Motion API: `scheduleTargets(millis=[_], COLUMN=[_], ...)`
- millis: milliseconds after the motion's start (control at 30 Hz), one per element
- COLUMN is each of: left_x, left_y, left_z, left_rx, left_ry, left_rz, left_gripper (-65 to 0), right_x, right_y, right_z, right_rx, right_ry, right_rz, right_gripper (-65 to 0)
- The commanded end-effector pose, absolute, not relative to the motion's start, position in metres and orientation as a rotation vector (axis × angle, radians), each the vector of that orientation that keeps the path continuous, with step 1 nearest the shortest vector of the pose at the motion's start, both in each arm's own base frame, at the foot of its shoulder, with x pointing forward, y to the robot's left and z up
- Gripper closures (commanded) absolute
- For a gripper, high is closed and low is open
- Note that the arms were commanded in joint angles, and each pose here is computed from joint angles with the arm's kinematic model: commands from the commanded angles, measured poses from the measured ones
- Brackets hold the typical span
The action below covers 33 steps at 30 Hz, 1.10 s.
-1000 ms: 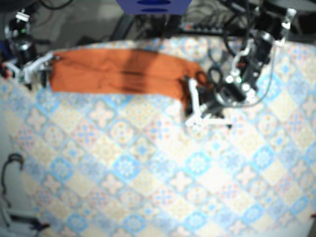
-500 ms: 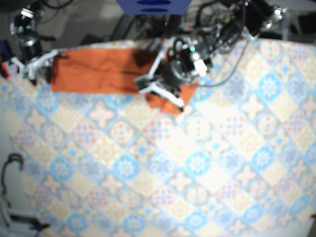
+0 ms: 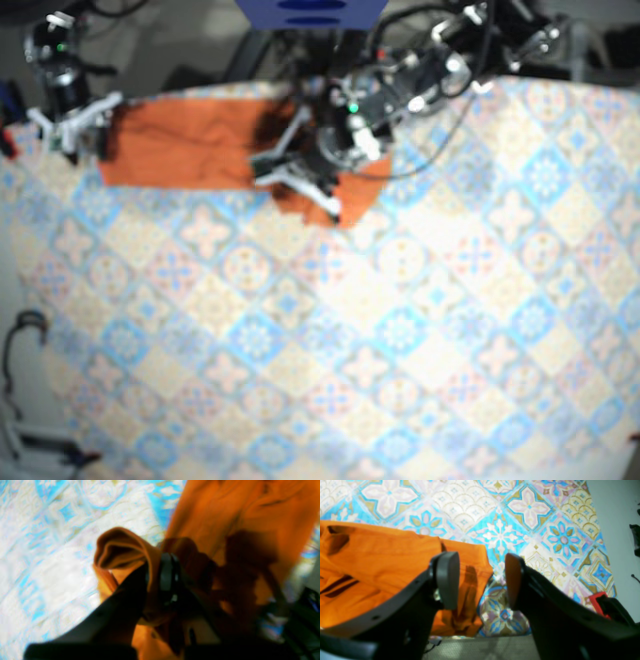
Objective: Fold the T-shirt properly
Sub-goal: 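Pull the held strip end toward the strip's middle with the left gripper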
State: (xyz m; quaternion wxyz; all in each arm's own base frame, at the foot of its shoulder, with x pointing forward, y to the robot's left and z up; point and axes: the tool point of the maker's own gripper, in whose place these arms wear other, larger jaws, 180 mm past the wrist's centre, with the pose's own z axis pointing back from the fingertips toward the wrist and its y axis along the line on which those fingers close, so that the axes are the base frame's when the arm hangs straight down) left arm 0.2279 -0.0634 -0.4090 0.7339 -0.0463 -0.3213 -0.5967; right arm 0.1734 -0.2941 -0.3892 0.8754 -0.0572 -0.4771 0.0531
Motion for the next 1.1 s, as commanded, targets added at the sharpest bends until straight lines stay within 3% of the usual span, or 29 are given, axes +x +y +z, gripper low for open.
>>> scheduleTargets(millis=[0,100,433,567,767,867,1067], left_x=[0.232,0.223,0.218,0.226,0.273,0.288,0.294], left_y=[-0.072,-0.075,-0.082,-0.079,-0.038,-0.01,0.028], left_z=[-0.401,-0.409,-0.409,-0.403,-0.358,-0.343,-0.353], left_rx=[-0.123,-0.135,-0.167,-0.16,-0.176,-0.264,-0.511], left_ry=[-0.748,-0.725,-0.742,-0.76,-0.869,-0.888,-0.756], left_rz=[-1.308,-1.334,-1.347,-1.322,-1.07,-0.865,-0.5], left_gripper=[0.0,-1.5,-35.9,-45.3,-48.2,-48.1,-48.1], right_x=[0.18,0.18,0.18,0.179,0.179,0.179,0.181], right_y=[-0.298,-0.298,-0.297,-0.294,-0.294,-0.294,-0.294], right_z=[-0.375,-0.375,-0.375,-0.377,-0.377,-0.377,-0.376], right_rx=[-0.132,-0.131,-0.13,-0.123,-0.122,-0.122,-0.122], right_ry=[-1.046,-1.048,-1.05,-1.052,-1.052,-1.052,-1.056], right_rz=[0.121,0.119,0.118,0.106,0.107,0.107,0.107], right_gripper=[-28.6,-28.7,-28.8,-28.8,-28.8,-28.8,-28.8])
